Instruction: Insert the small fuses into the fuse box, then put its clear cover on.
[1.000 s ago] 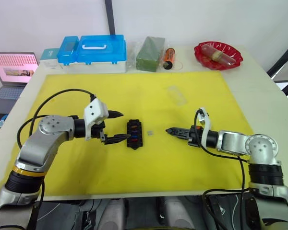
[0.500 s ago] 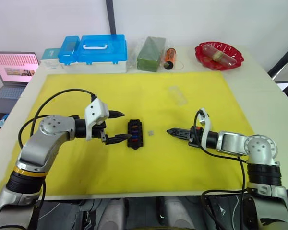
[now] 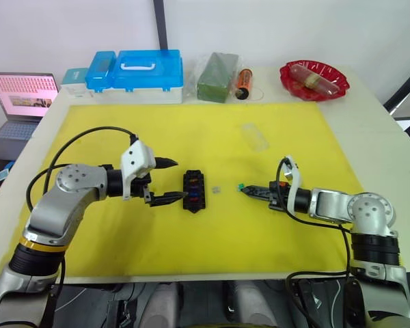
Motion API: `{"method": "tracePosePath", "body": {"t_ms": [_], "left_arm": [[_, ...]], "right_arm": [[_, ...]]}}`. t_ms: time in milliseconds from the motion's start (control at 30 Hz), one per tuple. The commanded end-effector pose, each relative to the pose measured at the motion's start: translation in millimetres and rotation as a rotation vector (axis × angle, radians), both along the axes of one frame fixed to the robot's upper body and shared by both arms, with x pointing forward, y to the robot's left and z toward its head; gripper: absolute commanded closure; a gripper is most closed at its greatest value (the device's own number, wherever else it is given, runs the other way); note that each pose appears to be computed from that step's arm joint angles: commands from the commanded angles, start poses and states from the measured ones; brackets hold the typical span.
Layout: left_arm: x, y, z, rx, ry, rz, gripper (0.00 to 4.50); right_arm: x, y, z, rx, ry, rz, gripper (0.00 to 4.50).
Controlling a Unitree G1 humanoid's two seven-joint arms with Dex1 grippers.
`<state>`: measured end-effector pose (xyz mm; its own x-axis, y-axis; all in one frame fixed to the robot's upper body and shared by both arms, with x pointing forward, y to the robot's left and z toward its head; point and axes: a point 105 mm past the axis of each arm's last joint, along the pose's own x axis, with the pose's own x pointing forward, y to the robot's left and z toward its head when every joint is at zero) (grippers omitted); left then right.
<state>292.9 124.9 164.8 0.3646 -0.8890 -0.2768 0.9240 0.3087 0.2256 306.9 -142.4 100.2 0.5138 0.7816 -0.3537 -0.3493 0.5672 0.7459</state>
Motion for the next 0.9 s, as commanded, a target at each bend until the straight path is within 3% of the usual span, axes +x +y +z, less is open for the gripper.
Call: {"method": "tracePosePath", "body": {"t_ms": [33, 200, 333, 400, 567, 700, 900], "left_arm": [[-1.1, -1.5, 12.7, -0.018, -0.053, -0.017, 0.00], [-1.1, 3.2, 14.1, -0.008, -0.056, -0.008, 0.00], [0.9, 12.2, 14.7, 0.019, -0.052, 0.001, 0.00], [2.0, 14.7, 15.2, 0.027, -0.051, 0.001, 0.00], [11.8, 23.1, 14.2, 0.063, -0.048, -0.017, 0.00], [16.8, 25.3, 12.0, 0.089, -0.052, -0.036, 0.00], [15.5, 26.8, 10.5, 0.084, -0.041, -0.037, 0.00]], "right_arm": [[2.5, -6.2, 8.2, 0.011, -0.016, -0.014, 4.47], [-3.6, -0.8, 31.5, -0.066, -0.106, 0.093, 4.47], [1.7, 16.0, 56.6, -0.305, -0.245, 0.248, 4.47], [5.2, 22.9, 67.0, -0.341, -0.297, 0.290, 4.47], [18.3, 65.0, 102.9, -0.570, -0.587, 0.498, 4.47], [22.2, 96.0, 113.5, -0.695, -0.778, 0.686, 4.47], [23.8, 130.6, 123.6, -0.772, -0.865, 0.924, 4.47]]}}
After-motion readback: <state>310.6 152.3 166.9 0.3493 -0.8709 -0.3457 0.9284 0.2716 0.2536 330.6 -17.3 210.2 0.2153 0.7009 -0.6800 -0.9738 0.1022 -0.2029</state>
